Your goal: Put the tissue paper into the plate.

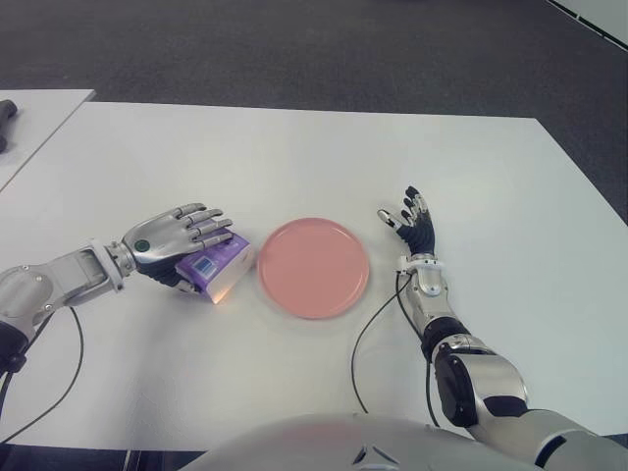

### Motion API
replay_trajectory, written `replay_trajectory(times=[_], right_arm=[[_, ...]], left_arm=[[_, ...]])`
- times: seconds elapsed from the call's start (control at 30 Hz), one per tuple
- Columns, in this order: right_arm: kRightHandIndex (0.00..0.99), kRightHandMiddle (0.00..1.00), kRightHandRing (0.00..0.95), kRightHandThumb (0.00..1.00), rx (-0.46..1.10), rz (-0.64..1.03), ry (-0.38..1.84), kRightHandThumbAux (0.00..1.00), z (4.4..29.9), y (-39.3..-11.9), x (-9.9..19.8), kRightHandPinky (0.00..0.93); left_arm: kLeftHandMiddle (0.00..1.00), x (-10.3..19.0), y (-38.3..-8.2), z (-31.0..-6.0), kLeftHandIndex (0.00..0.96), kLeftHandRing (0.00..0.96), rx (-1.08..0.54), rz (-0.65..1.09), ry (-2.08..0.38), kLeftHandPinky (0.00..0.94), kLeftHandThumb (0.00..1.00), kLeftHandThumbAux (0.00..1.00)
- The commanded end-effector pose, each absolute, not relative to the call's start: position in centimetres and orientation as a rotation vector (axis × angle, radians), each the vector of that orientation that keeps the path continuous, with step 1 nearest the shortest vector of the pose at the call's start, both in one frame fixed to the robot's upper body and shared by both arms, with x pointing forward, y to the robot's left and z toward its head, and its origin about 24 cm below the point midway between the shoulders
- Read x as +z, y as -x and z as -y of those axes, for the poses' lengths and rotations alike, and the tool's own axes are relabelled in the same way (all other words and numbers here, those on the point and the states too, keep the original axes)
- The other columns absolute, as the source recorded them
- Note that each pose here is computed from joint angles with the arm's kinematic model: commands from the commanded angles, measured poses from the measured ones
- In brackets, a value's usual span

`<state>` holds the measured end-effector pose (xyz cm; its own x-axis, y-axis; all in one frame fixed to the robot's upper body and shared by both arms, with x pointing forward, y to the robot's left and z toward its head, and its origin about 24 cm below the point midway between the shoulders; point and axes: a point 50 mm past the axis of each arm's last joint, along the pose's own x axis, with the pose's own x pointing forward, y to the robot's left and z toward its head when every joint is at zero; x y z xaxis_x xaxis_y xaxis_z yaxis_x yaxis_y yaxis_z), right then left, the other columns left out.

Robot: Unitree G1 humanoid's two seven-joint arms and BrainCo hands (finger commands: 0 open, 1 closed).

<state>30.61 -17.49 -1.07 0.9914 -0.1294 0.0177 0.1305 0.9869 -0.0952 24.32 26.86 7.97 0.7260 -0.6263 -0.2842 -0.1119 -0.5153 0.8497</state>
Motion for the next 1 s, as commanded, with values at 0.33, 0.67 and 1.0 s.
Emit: replay_trajectory(times=[0.33,0.67,1.0], right_arm=[[0.013,0.000,0.000,0.102,-0.146,-0.131,0.092,0.757,17.2,-28.5,-4.1,0.021],[0.015,0.000,0.000,0.097,-0.171,-0.100,0.106,0.766,16.9,-28.3,-3.9,0.017],[0.011,0.000,0.000,0.087,-0.191,-0.082,0.124,0.722,16.5,-28.4,-3.7,0.014]], left_arm=[[0.000,7.7,-23.6,-28.0,0.000,0.000,-0.775,0.504,-2.058,0.000,0.403,0.259],[0.000,8.4,-23.4,-28.4,0.000,0.000,-0.758,0.485,-2.050,0.000,0.396,0.248],[0.000,8.8,-23.5,-28.9,0.000,0.000,-0.740,0.480,-2.060,0.000,0.380,0.260]])
